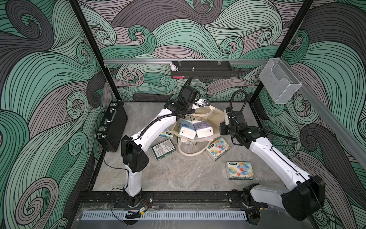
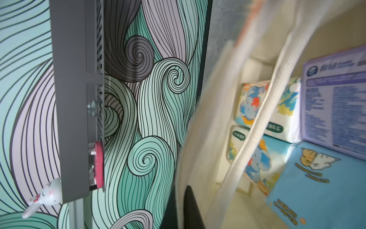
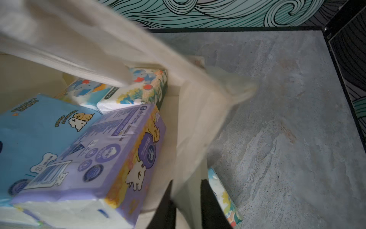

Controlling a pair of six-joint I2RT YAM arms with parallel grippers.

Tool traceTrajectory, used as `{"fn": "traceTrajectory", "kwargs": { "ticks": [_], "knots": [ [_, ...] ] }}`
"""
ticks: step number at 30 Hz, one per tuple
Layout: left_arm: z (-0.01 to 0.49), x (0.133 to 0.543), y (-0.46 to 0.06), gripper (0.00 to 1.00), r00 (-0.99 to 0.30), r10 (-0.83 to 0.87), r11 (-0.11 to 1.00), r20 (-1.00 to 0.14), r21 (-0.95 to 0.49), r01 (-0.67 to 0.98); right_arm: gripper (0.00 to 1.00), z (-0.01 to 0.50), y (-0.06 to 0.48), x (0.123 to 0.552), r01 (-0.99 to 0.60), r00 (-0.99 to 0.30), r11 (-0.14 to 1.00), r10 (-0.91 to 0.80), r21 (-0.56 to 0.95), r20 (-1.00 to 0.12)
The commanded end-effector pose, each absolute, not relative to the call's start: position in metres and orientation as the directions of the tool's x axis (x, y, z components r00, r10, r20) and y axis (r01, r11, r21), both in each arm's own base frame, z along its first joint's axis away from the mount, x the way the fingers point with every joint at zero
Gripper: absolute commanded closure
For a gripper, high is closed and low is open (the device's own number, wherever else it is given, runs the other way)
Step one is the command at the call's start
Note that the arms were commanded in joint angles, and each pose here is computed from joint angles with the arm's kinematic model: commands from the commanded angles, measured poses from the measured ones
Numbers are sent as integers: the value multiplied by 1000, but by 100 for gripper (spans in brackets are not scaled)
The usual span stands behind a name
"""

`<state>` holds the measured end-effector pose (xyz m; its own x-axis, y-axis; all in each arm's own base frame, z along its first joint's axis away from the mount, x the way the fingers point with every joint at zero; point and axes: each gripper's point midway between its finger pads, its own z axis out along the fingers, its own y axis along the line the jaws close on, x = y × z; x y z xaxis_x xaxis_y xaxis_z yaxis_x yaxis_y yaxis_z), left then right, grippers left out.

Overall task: Put tissues into the canvas bag
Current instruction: Adjust the canvas bag at the center of the board.

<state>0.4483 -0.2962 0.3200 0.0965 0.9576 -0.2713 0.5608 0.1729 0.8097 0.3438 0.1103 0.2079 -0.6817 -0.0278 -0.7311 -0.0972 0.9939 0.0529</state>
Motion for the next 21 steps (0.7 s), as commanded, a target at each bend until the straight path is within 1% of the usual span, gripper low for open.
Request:
{"fn": "traceTrajectory", "kwargs": {
  "ticks": [1, 4, 6, 7, 8, 9, 10, 12, 13, 14, 18, 21],
  "knots": [
    [357, 424, -285, 100, 60, 912, 322, -406, 799, 508, 60, 212, 96, 326, -61, -669, 997, 1, 56, -743],
    [329, 414, -283, 100, -2, 921, 328, -390, 771, 546, 48, 226, 95, 300, -101, -656, 990, 6, 95, -755],
    [315, 407, -277, 100, -65, 914, 362, -400, 733, 576, 39, 236, 103, 279, -180, -644, 973, -5, 145, -765],
    [310, 403, -276, 100, -84, 908, 378, -410, 717, 586, 32, 238, 109, 270, -224, -638, 960, -16, 166, -770],
    [306, 399, -275, 100, -102, 896, 403, -432, 696, 595, 28, 239, 118, 259, -282, -632, 939, -29, 195, -775],
    [301, 394, -276, 100, -109, 886, 418, -451, 676, 607, 21, 238, 124, 250, -321, -632, 922, -39, 216, -774],
    [298, 389, -277, 100, -108, 878, 428, -466, 662, 616, 18, 235, 129, 245, -346, -635, 910, -47, 230, -771],
    [295, 383, -277, 100, -115, 854, 461, -507, 636, 619, 15, 224, 142, 237, -394, -656, 881, -72, 260, -751],
    [297, 384, -276, 100, -136, 835, 497, -533, 624, 603, 10, 218, 147, 236, -405, -668, 872, -76, 276, -740],
    [302, 385, -274, 100, -161, 809, 542, -565, 612, 577, 2, 214, 156, 235, -420, -677, 856, -74, 302, -732],
    [327, 386, -272, 100, -213, 717, 659, -663, 547, 517, 1, 211, 187, 243, -444, -696, 786, 1, 431, -718],
    [337, 383, -270, 100, -222, 673, 700, -705, 512, 498, 0, 221, 212, 248, -464, -698, 743, 27, 482, -715]
  ]
}}
